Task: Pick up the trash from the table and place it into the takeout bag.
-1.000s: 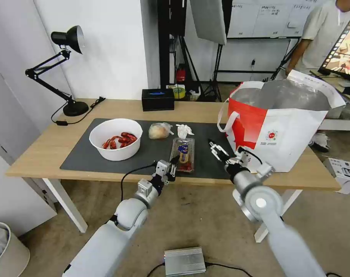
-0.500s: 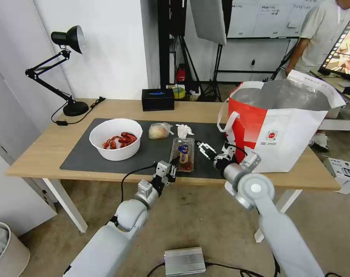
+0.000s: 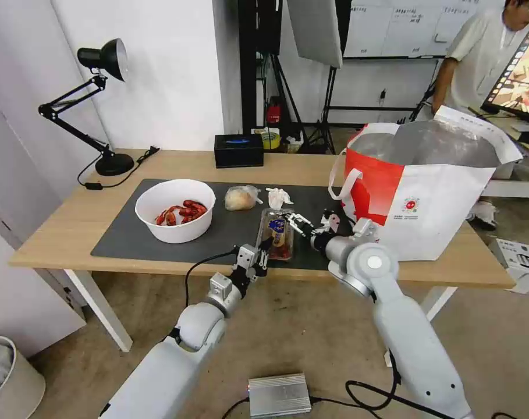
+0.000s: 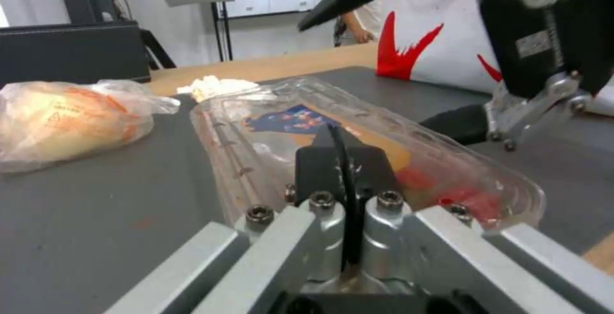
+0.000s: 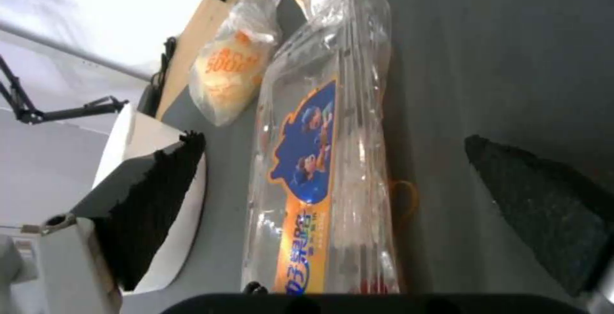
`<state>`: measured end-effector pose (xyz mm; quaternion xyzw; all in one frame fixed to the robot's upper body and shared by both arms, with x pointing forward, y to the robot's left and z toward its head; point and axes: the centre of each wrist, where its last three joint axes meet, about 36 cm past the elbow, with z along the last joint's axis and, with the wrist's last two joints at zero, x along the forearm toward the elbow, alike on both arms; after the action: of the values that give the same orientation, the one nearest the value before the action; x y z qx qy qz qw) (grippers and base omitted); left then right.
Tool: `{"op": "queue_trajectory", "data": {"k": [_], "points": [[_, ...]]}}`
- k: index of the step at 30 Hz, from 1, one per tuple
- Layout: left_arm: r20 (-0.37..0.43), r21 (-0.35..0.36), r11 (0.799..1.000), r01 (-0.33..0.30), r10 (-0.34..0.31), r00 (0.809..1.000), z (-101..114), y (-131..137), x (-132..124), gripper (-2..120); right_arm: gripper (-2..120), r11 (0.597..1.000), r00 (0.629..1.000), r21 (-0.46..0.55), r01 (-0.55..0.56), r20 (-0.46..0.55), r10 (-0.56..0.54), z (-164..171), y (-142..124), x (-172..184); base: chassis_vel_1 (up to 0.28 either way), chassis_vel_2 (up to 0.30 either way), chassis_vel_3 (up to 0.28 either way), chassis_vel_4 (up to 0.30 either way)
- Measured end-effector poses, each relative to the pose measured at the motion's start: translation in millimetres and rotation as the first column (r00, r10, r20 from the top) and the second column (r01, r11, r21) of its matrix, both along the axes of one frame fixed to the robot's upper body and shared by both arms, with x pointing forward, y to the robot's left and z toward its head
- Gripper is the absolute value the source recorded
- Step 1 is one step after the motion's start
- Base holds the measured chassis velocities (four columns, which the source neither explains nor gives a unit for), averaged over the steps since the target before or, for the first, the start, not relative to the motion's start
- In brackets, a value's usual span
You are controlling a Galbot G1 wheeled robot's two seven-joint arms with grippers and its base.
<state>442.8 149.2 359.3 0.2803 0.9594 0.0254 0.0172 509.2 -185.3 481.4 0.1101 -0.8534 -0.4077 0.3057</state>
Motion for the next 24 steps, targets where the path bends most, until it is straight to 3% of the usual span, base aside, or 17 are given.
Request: {"op": "queue_trajectory", "data": {"k": [24], "points": [[-0.008, -0.013, 1.000, -0.011, 0.011, 1.000, -1.2, 3.8, -3.0, 0, 99, 1.000, 1.000, -0.007, -0.020, -0.022, 0.020, -8.3, 16.5, 12.9, 0.000, 0.000, 0.000, 0.000]]}}
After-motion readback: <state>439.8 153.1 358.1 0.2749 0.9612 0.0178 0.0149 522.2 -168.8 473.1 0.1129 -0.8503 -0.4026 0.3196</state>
